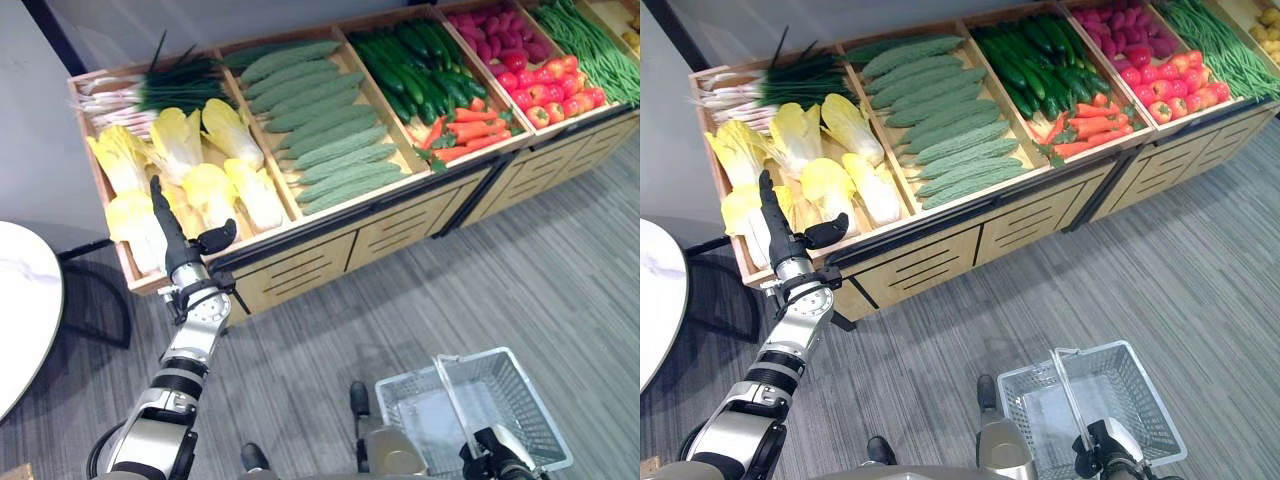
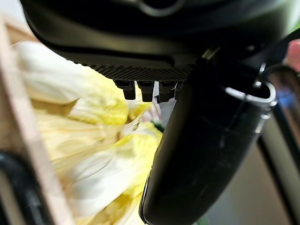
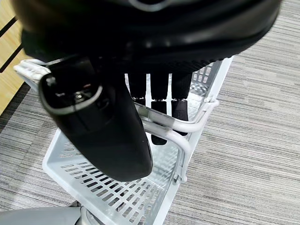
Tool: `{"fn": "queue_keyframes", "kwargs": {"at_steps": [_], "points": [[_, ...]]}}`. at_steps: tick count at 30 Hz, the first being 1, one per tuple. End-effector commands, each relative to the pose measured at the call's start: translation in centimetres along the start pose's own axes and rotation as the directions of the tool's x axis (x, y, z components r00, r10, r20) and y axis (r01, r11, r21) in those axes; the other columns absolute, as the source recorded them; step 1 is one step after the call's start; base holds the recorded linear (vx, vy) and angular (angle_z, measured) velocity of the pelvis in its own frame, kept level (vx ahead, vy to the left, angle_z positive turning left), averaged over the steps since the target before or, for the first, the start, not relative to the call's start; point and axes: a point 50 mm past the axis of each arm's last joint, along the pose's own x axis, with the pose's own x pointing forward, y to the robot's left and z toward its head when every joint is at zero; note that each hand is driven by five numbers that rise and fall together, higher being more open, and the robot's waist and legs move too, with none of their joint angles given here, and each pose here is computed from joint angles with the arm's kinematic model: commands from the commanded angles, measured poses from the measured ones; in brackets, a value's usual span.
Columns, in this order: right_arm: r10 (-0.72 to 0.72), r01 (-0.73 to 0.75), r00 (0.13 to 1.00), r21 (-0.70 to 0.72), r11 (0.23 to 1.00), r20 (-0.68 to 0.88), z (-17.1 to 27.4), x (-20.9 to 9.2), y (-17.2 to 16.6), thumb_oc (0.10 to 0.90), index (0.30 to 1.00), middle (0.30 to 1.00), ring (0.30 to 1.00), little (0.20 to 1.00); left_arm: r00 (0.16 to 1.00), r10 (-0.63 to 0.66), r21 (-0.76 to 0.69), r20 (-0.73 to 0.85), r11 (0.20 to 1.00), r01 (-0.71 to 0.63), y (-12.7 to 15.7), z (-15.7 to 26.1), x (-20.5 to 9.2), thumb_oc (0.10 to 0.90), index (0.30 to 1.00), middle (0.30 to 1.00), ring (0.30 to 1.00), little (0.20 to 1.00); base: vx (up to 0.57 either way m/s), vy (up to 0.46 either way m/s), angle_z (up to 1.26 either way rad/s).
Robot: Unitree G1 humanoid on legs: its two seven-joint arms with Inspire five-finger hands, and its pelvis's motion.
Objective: Get the vegetables into the basket
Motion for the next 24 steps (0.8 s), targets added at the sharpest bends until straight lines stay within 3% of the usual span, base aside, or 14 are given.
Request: {"fn": "queue_keyframes", "kwargs": {"at_steps": [1, 14, 22, 24], "points": [[-0.045, 0.049, 0.995, -0.043, 0.998, 0.090, 1.6, 0.4, -1.0, 0.400, 0.300, 0.300, 0.300, 0.300, 0.961, 0.117, -0.097, 0.251, 0.991, -0.095, 0.1, 7.1, 3.8, 0.900, 1.000, 1.000, 1.000, 1.000, -0.03, -0.053, -0.11], [-0.066, 0.078, 0.983, -0.061, 0.995, 0.173, 3.7, 0.8, -1.2, 0.400, 0.300, 0.300, 0.300, 0.300, 0.947, 0.262, -0.029, 0.187, 0.965, -0.262, 0.9, 6.6, 5.4, 0.900, 1.000, 1.000, 1.000, 1.000, 0.00, -0.029, -0.13], [-0.079, 0.091, 0.985, -0.068, 0.994, 0.156, 3.5, 0.9, -1.5, 0.400, 0.300, 0.300, 0.300, 0.300, 0.973, 0.218, 0.129, 0.082, 0.965, -0.227, 0.2, 5.0, 6.1, 0.900, 1.000, 1.000, 1.000, 1.000, 0.01, -0.005, -0.02], [-0.082, 0.093, 0.987, -0.069, 0.993, 0.140, 3.3, 1.0, -1.7, 0.400, 0.300, 0.300, 0.300, 0.300, 0.983, 0.181, 0.182, -0.021, 0.968, -0.174, -0.2, 3.6, 6.3, 0.900, 1.000, 1.000, 1.000, 1.000, 0.03, -0.010, -0.02]]}}
